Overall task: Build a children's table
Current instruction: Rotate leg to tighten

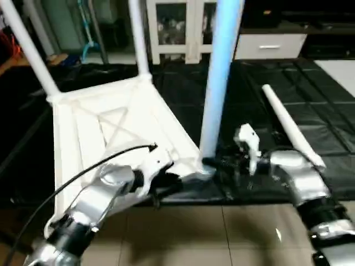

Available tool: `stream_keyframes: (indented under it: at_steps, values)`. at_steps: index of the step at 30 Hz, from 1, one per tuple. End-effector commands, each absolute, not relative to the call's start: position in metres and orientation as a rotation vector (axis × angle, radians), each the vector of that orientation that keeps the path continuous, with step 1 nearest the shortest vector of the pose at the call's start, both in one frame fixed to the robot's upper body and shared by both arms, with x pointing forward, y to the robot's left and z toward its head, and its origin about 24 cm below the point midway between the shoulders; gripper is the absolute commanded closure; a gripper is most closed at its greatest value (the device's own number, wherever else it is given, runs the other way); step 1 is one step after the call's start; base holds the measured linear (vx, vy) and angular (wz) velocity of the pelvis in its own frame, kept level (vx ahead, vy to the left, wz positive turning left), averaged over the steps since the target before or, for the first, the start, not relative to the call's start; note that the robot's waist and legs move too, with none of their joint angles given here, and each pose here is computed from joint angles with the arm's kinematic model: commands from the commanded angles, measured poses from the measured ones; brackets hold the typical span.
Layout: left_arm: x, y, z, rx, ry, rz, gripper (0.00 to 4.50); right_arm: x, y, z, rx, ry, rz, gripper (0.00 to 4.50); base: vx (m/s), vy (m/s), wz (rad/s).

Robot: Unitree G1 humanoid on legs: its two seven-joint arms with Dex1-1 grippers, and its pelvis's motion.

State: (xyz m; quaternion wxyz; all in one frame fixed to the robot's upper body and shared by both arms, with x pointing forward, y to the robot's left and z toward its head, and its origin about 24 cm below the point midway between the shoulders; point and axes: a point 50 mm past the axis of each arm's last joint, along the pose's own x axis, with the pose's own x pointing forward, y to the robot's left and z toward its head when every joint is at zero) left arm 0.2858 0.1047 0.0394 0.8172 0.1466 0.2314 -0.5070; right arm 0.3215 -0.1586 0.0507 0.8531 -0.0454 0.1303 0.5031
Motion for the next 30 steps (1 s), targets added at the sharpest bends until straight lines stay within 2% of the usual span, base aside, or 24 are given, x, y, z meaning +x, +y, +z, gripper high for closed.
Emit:
stream_keyframes:
  at_steps: [1, 2, 6, 8, 10, 13, 15, 17, 18, 19, 22, 23, 25, 27, 29, 30]
  values:
    - [0.283, 0.095, 0.026, 0.319, 0.546, -1.081, 4.50, 0.326, -0.163, 0.042, -0.123, 0.304, 0.902, 2.63, 0.000, 0.000, 0.00]
    - [0.288, 0.093, 0.027, 0.319, 0.541, -1.041, 4.50, 0.328, -0.160, 0.041, -0.120, 0.298, 0.857, 2.64, -0.054, 0.001, -0.05]
    - [0.315, 0.083, 0.031, 0.293, 0.527, -0.797, 4.50, 0.343, -0.144, 0.038, -0.089, 0.238, 0.500, 2.64, -0.059, 0.003, -0.07]
    - [0.317, 0.082, 0.031, 0.294, 0.521, -0.776, 4.50, 0.344, -0.143, 0.038, -0.084, 0.233, 0.469, 2.65, -0.031, 0.002, -0.03]
    - [0.329, 0.073, 0.037, 0.300, 0.467, -0.665, 4.50, 0.348, -0.122, 0.039, -0.033, 0.194, 0.320, 2.65, 0.000, 0.000, 0.00]
    - [0.333, 0.065, 0.040, 0.302, 0.440, -0.649, 4.50, 0.347, -0.091, 0.044, 0.074, 0.156, 0.370, 2.65, 0.000, 0.000, 0.00]
    - [0.334, 0.065, 0.041, 0.300, 0.439, -0.656, 4.50, 0.345, -0.075, 0.054, 0.072, 0.084, 0.476, 2.65, 0.000, 0.000, 0.00]
    - [0.334, 0.066, 0.040, 0.303, 0.441, -0.657, 4.50, 0.344, -0.071, 0.057, 0.062, 0.059, 0.511, 2.65, 0.000, 0.000, 0.00]
    - [0.332, 0.071, 0.037, 0.319, 0.446, -0.685, 4.50, 0.345, -0.076, 0.064, 0.070, 0.020, 0.541, 2.10, 0.000, 0.000, 0.00]
    - [0.329, 0.076, 0.034, 0.335, 0.454, -0.719, 4.50, 0.347, -0.083, 0.070, 0.057, -0.016, 0.552, 1.96, 0.000, 0.000, 0.00]
    - [0.322, 0.082, 0.029, 0.346, 0.473, -0.786, 4.50, 0.351, -0.097, 0.079, 0.048, -0.046, 0.552, 1.88, 0.000, 0.000, 0.00]
    - [0.322, 0.082, 0.029, 0.346, 0.473, -0.786, 4.50, 0.351, -0.097, 0.079, 0.048, -0.046, 0.552, 1.72, 0.000, 0.000, 0.00]
    - [0.312, 0.085, 0.025, 0.347, 0.489, -0.875, 4.50, 0.353, -0.113, 0.087, 0.016, -0.057, 0.582, 1.48, 0.000, 0.000, 0.00]
    - [0.300, 0.087, 0.024, 0.343, 0.503, -0.978, 4.50, 0.352, -0.129, 0.091, -0.033, -0.028, 0.666, 1.43, 0.000, 0.000, 0.00]
    - [0.295, 0.088, 0.023, 0.335, 0.515, -1.019, 4.50, 0.349, -0.135, 0.091, -0.071, -0.010, 0.719, 1.22, 0.000, 0.000, 0.00]
    - [0.287, 0.091, 0.023, 0.340, 0.522, -1.081, 4.50, 0.345, -0.146, 0.090, -0.122, 0.024, 0.805, 1.12, 0.000, 0.000, 0.00]
